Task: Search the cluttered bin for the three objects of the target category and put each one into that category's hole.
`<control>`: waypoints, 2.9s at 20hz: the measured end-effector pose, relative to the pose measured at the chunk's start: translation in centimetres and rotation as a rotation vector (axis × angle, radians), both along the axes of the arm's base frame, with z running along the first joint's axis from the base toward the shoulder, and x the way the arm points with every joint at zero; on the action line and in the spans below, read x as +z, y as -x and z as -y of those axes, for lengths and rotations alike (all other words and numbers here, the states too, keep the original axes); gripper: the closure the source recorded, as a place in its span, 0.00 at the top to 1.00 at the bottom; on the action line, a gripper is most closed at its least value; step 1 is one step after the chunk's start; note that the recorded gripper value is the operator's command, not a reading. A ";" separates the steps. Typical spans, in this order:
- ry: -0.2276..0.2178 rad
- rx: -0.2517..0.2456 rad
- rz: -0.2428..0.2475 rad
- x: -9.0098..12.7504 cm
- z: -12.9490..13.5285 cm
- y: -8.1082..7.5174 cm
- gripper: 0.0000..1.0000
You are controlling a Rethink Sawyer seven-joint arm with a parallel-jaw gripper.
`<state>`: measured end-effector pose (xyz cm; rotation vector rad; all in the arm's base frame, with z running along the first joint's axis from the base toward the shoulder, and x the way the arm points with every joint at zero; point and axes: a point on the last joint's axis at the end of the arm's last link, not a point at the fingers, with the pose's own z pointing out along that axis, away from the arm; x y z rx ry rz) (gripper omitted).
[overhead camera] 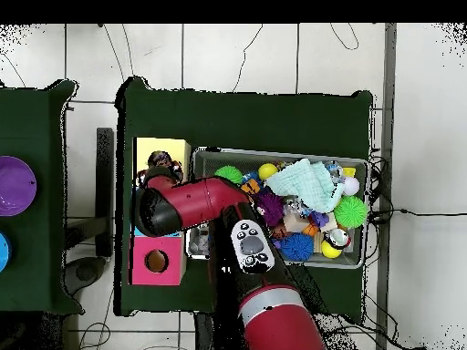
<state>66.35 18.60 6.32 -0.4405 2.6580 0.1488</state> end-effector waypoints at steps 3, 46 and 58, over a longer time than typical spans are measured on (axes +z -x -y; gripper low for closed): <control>0.002 0.004 0.006 0.0 0.0 0.0 1.00; 0.027 0.019 0.090 3.1 0.3 -2.5 0.00; 0.066 0.047 -0.027 2.6 -0.7 -0.9 1.00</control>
